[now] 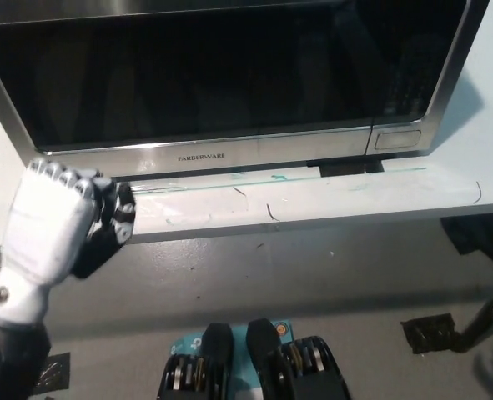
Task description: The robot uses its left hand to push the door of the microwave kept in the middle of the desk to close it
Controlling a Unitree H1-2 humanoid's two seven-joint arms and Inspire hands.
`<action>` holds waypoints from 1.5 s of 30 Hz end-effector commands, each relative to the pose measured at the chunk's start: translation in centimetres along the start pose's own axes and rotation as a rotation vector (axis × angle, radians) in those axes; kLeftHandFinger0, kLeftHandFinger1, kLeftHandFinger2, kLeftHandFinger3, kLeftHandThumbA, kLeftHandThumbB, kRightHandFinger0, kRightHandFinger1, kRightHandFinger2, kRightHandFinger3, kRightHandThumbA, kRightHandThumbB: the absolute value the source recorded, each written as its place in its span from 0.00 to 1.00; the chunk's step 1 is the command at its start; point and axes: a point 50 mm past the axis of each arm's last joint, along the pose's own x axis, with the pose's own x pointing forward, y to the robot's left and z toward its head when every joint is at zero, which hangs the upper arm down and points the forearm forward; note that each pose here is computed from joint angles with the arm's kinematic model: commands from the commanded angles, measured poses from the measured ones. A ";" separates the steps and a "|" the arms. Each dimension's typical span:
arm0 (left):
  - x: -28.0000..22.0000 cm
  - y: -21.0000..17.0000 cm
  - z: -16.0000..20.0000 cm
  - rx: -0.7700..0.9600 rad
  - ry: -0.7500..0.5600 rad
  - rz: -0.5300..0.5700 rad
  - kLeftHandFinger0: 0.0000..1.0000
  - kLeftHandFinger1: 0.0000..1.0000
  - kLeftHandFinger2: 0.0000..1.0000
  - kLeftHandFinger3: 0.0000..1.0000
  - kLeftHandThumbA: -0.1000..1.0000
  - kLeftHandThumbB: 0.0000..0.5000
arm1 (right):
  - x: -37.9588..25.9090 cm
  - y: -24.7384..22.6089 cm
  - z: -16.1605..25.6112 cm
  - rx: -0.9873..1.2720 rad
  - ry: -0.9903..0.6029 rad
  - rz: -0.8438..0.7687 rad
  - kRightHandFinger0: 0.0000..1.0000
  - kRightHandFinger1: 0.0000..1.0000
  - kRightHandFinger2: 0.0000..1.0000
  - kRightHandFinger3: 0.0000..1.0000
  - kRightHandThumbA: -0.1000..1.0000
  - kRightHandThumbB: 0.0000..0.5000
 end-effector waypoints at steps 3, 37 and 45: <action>-3.2 -1.4 -1.0 -0.086 0.075 0.034 0.00 0.00 0.12 0.03 0.00 0.13 | 1.0 -0.5 2.4 -0.016 -0.090 -0.009 1.00 1.00 1.00 1.00 0.42 0.45; -13.1 -15.6 -7.1 -0.378 1.146 -0.135 0.00 0.00 0.02 0.12 0.08 0.00 | 1.8 0.4 3.2 -0.033 -0.079 -0.013 1.00 1.00 1.00 1.00 0.45 0.42; -10.8 -17.9 -6.4 -0.443 1.232 -0.087 0.02 0.02 0.15 0.34 0.33 0.00 | 1.8 0.3 3.2 0.027 -0.079 -0.026 1.00 1.00 1.00 1.00 0.39 0.42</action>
